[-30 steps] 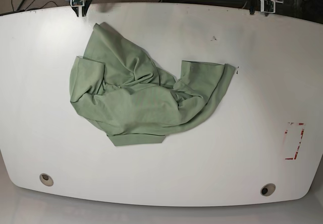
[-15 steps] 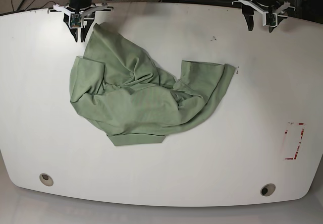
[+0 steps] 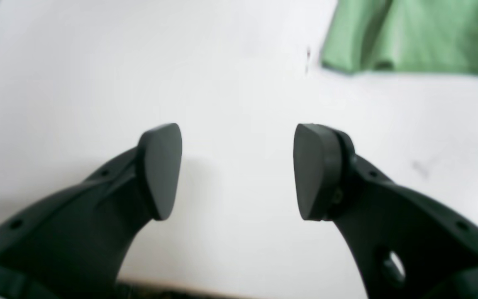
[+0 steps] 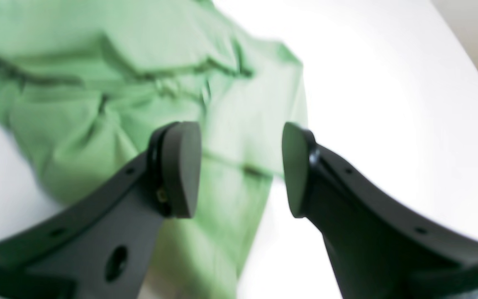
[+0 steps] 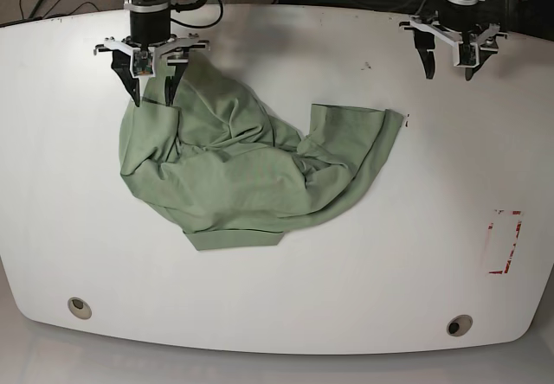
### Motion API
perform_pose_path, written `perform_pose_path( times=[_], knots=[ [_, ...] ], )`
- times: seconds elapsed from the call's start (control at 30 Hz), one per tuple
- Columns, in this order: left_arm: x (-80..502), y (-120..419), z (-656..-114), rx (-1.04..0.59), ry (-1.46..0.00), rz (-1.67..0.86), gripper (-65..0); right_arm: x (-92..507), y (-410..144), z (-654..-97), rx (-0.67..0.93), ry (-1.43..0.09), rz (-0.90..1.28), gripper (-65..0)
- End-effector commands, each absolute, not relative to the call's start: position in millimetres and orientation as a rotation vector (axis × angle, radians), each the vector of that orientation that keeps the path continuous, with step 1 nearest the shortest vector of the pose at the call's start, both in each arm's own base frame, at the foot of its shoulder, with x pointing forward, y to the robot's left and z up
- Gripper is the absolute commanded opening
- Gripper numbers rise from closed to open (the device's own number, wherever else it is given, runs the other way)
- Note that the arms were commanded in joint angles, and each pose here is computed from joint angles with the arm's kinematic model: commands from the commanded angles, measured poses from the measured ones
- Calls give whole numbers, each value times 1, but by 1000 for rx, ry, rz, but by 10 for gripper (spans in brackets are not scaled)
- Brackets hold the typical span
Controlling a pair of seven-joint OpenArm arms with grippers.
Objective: Layout the t-shirt on the table in an organized manner, then fold the t-shirt properly
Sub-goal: 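Lower the right gripper onto the green t-shirt edge and close it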
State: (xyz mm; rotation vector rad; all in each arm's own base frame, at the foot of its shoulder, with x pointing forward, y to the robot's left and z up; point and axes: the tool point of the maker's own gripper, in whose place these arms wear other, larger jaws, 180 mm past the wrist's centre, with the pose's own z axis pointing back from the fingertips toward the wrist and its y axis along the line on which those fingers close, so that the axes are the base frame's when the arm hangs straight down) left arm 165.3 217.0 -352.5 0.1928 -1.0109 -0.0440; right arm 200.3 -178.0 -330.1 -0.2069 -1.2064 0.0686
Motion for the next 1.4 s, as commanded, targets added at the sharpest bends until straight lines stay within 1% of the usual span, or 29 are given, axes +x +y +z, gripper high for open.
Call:
perform_pose_path(
  times=[0.0, 0.1, 0.27, 0.47, 0.63, 0.8, 0.97, 1.13, 1.37],
  knots=[
    [176, 217, -339, 197, -1069, -48, -251, 219, -177, -315, -211, -1264, 80, -344],
    [184, 217, -335, 198, -1092, -46, -251, 238, -176, -310, -205, -1270, 81, -344],
    [191, 216, -332, 197, -1112, -44, -251, 276, -176, -289, -208, -1328, 69, -344],
    [196, 209, -331, 179, -1124, -54, -251, 321, -177, -278, -209, -1336, 89, -339],
    [197, 201, -332, 159, -1125, -65, -251, 364, -182, -280, -204, -1330, 86, -339],
    [196, 201, -332, 157, -1123, -60, -251, 402, -184, -296, -181, -1293, 73, -338],
    [196, 200, -333, 154, -1122, -61, -251, 435, -183, -316, -134, -1230, 114, -338],
    [197, 197, -334, 147, -1121, -68, -251, 460, -172, -333, -63, -1168, 152, -338],
    [197, 197, -334, 148, -1120, -70, -251, 484, -174, -339, 9, -1129, 128, -338]
  ],
)
